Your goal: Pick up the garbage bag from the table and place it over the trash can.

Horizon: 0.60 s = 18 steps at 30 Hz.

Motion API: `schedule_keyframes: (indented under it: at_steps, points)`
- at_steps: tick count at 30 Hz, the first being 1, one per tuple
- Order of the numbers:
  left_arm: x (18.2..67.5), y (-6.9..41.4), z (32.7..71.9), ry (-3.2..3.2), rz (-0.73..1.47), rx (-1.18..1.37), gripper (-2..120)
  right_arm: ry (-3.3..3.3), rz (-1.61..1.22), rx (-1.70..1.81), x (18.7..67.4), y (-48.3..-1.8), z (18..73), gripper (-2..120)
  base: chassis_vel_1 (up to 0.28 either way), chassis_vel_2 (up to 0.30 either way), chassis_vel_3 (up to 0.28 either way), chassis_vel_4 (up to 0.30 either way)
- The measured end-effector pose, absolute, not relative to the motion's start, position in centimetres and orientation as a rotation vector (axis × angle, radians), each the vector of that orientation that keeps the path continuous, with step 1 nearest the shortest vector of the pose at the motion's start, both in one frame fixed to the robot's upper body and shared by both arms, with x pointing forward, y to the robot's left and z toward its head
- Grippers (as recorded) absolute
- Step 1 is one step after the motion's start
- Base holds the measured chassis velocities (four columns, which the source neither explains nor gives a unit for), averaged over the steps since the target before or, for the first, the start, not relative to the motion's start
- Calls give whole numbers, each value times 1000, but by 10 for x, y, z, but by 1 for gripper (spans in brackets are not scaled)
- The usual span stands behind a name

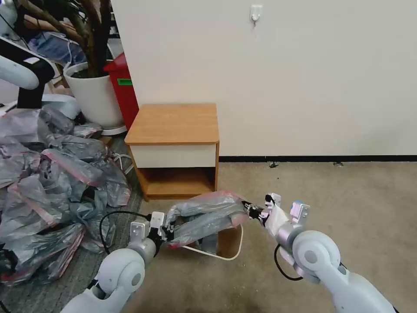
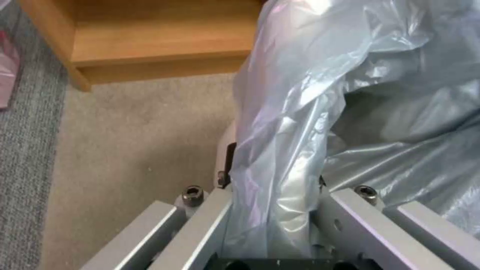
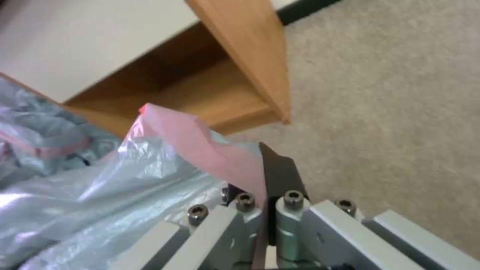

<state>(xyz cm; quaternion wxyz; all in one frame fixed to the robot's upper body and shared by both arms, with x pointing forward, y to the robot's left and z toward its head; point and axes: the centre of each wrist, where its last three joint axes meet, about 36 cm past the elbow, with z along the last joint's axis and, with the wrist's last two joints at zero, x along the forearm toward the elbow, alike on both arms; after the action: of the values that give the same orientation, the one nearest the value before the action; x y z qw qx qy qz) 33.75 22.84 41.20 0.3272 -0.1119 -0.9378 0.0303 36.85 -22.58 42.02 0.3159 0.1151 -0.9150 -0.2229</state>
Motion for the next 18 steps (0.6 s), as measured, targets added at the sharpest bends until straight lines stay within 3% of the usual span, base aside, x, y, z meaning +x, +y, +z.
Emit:
schedule_keyframes:
  at_steps: [18]
  points:
    - [346, 226, 410, -2497, 145, -266, 3, -2358, -565, 299, 345, -221, 405, 0, 0, 0, 0, 0]
